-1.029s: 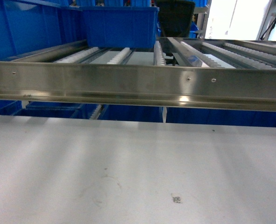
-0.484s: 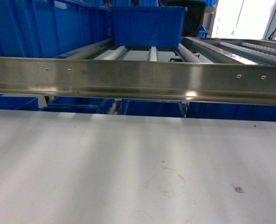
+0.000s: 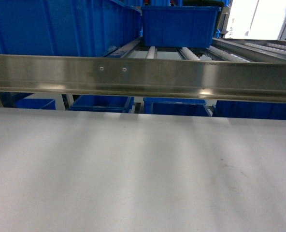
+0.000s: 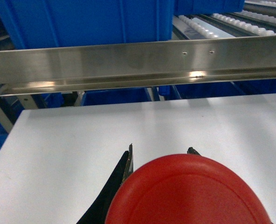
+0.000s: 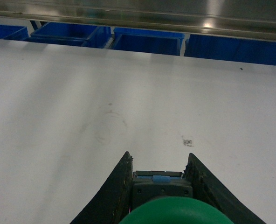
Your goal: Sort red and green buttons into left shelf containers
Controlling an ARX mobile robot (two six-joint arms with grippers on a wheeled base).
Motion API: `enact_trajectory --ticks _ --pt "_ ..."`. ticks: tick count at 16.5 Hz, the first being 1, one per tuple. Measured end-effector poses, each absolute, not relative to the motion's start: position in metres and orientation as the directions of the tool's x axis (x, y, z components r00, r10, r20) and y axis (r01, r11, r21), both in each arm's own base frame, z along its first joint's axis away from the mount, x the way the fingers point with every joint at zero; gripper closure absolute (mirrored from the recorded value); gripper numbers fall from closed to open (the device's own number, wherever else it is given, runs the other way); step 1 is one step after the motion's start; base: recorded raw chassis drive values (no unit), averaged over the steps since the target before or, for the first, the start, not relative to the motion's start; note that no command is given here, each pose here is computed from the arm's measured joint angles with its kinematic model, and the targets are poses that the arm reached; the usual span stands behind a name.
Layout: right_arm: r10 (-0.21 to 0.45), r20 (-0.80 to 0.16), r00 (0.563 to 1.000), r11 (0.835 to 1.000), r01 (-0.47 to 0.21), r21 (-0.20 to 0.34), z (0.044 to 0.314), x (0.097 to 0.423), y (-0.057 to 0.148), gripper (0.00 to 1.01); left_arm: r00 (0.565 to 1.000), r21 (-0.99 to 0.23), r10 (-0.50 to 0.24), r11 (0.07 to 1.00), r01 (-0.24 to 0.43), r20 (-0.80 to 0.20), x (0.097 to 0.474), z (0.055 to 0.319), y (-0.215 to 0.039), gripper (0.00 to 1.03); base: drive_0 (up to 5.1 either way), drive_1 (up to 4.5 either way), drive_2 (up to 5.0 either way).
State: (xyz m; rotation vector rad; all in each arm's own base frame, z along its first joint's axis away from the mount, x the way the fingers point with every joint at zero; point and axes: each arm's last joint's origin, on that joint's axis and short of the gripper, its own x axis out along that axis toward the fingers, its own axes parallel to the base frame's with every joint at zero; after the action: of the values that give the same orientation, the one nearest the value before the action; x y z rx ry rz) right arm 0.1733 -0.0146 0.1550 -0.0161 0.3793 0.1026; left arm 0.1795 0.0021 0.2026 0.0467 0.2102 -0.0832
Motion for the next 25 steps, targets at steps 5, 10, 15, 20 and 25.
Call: enact_trajectory --ticks 5,10,15,20,25 --pt "0.097 -0.37 0.924 0.995 -0.103 0.003 0.1549 0.1733 -0.0146 0.72 0.975 0.038 -0.078 0.995 0.088 -0.21 0.1795 0.2026 0.002 0.77 -4.9 2.43 2.4" --pt "0.097 -0.372 0.923 0.995 -0.103 0.004 0.1548 0.1733 -0.0146 0.72 0.974 0.037 -0.078 0.995 0.088 -0.213 0.1794 0.2024 0.002 0.77 -5.0 2.41 2.4" --pt "0.097 -0.369 0.924 0.995 -0.103 0.003 0.1552 0.1732 -0.0146 0.72 0.975 0.038 -0.078 0.995 0.087 -0.21 0.1795 0.2027 0.0021 0.77 -4.9 2.42 2.4" --pt "0.097 -0.37 0.924 0.995 -0.103 0.003 0.155 0.1733 -0.0146 0.72 0.974 0.037 -0.078 0.995 0.087 -0.211 0.1795 0.2026 0.0021 0.77 -4.9 2.46 2.5" --pt "0.096 -0.368 0.925 0.995 -0.103 0.003 0.1552 0.1733 -0.0146 0.72 0.975 0.037 -0.079 0.995 0.089 -0.209 0.1795 0.2027 0.0021 0.77 -4.9 2.45 2.4"
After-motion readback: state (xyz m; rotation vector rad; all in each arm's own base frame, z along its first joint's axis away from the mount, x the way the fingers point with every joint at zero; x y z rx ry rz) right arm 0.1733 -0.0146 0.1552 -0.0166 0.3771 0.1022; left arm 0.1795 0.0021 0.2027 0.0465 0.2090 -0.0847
